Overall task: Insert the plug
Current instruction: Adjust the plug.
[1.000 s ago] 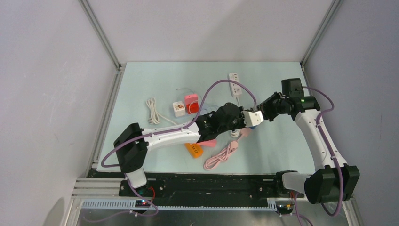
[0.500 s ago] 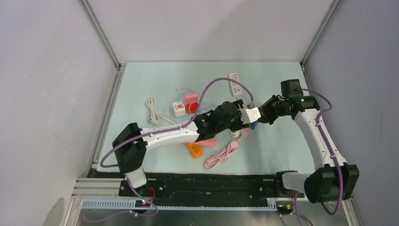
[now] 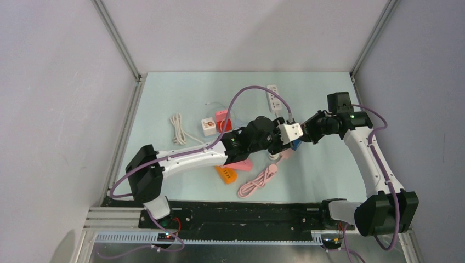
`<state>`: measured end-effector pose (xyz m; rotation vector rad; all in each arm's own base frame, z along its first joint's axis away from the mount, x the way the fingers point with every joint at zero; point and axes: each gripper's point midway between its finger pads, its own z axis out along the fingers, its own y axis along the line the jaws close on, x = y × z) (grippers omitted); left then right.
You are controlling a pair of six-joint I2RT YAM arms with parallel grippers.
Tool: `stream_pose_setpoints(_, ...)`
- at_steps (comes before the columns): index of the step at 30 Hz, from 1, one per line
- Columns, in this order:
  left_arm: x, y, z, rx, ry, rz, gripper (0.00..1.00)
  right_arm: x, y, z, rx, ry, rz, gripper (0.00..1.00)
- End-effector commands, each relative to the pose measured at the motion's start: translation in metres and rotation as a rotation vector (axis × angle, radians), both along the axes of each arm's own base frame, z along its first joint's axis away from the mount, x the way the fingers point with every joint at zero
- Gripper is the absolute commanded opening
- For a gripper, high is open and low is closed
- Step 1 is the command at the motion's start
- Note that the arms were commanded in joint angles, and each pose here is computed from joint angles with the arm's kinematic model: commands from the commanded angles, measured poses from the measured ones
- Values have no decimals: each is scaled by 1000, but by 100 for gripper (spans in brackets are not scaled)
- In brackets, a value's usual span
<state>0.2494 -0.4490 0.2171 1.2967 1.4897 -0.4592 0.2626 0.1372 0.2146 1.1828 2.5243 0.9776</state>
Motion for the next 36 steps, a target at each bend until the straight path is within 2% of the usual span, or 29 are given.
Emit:
stream_pose_setpoints(1,0,-7,10,-52,26,7,59,5,6,18,42,-55,-4,0)
stream_pose_setpoints(9,16,-9,1,-38,28,101,53,3,8,24,69,-51,-13,0)
stream_pose_setpoints(11,21,-7,-2,-28,19,125,48,2,10,25,76,-51,-12,0)
stream_pose_setpoints(16,31,-5,0,-21,-7,174,23,-3,11,24,79,-33,-6,0)
stream_pose_setpoints(17,32,-6,4,-28,-11,178,13,-4,10,23,71,-29,-8,0)
stream_pose_setpoints(19,33,-7,8,-36,-15,181,2,-6,9,22,54,-30,-6,8)
stream_pose_setpoints(23,33,-6,13,-39,-29,182,0,-8,9,22,29,-51,6,24)
stream_pose_setpoints(30,33,-6,22,-56,-34,186,0,-5,15,21,43,-49,22,36)
stream_pose_setpoints(33,34,-5,25,-65,-33,195,0,-4,17,22,49,-49,21,32)
stream_pose_setpoints(36,35,-3,25,-65,-33,207,0,-2,19,24,62,-54,20,22)
